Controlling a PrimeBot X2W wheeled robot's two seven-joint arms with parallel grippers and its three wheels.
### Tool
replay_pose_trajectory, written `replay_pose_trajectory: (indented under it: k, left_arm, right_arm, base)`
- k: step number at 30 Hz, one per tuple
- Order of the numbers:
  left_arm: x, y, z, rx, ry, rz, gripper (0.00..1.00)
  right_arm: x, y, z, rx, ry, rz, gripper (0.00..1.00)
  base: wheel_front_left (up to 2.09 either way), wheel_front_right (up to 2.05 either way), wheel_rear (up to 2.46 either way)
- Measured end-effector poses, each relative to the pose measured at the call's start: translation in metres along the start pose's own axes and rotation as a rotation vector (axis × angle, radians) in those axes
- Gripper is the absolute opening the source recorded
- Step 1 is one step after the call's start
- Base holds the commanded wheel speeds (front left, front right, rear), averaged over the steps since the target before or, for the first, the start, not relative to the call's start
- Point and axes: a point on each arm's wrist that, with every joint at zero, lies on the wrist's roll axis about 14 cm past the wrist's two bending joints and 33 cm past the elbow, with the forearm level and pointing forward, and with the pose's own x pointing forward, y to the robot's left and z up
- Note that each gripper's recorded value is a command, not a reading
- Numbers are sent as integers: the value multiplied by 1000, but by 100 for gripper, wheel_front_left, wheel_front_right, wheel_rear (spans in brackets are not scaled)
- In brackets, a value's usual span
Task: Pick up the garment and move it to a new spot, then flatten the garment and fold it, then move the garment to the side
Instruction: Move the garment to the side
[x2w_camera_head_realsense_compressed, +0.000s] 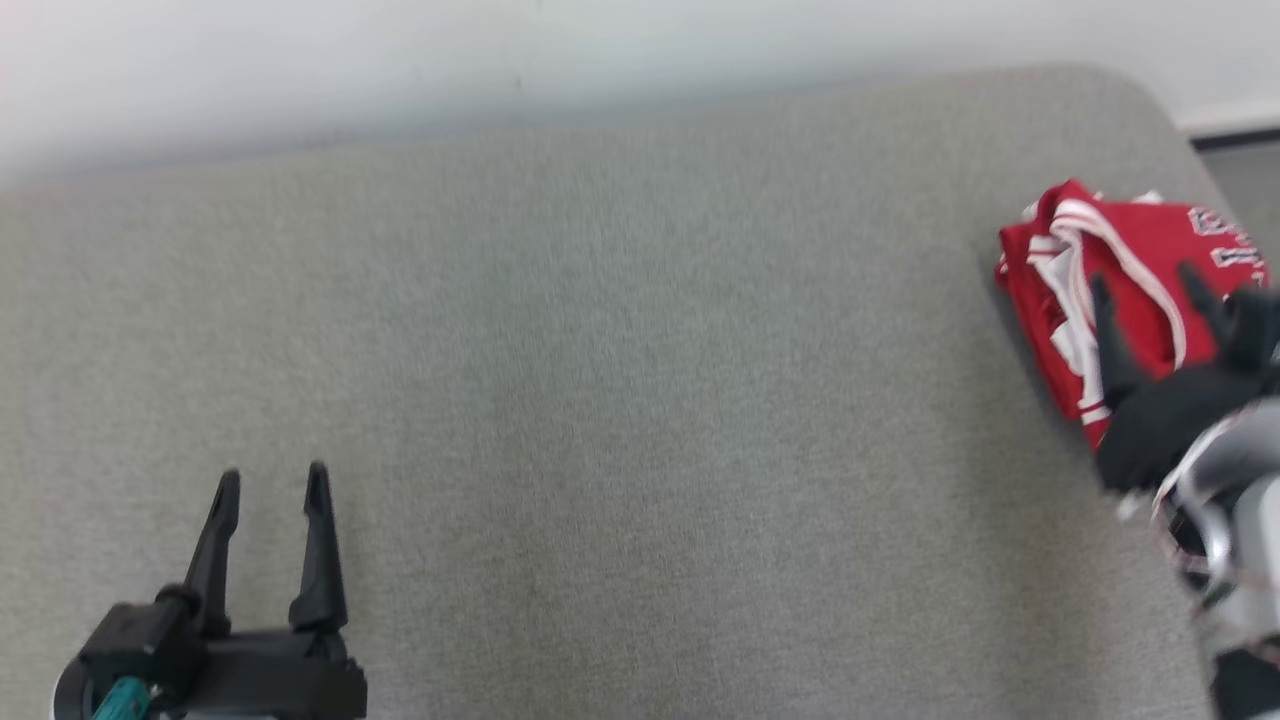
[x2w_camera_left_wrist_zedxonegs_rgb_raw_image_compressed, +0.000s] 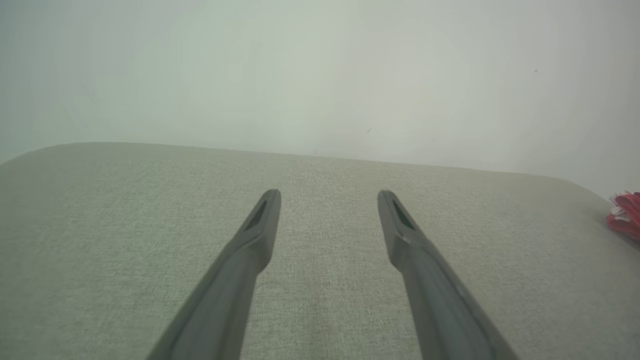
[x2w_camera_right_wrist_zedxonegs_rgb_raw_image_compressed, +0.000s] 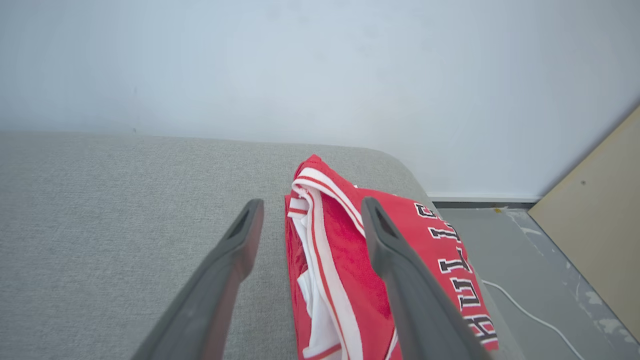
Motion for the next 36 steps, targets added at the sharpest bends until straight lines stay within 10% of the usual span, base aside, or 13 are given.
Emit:
replay_pose_trajectory:
  k: [15,36]
  left_arm:
    - [-59,23,29,26,-39,95,100]
    - [-94,39,21,28,-11,156,100]
  right_arm:
    - [-87,74,0,232,-308,186,100]
    - [-101,124,-23,281,-276,254,100]
  base:
    - [0,0,0]
    - [0,0,0]
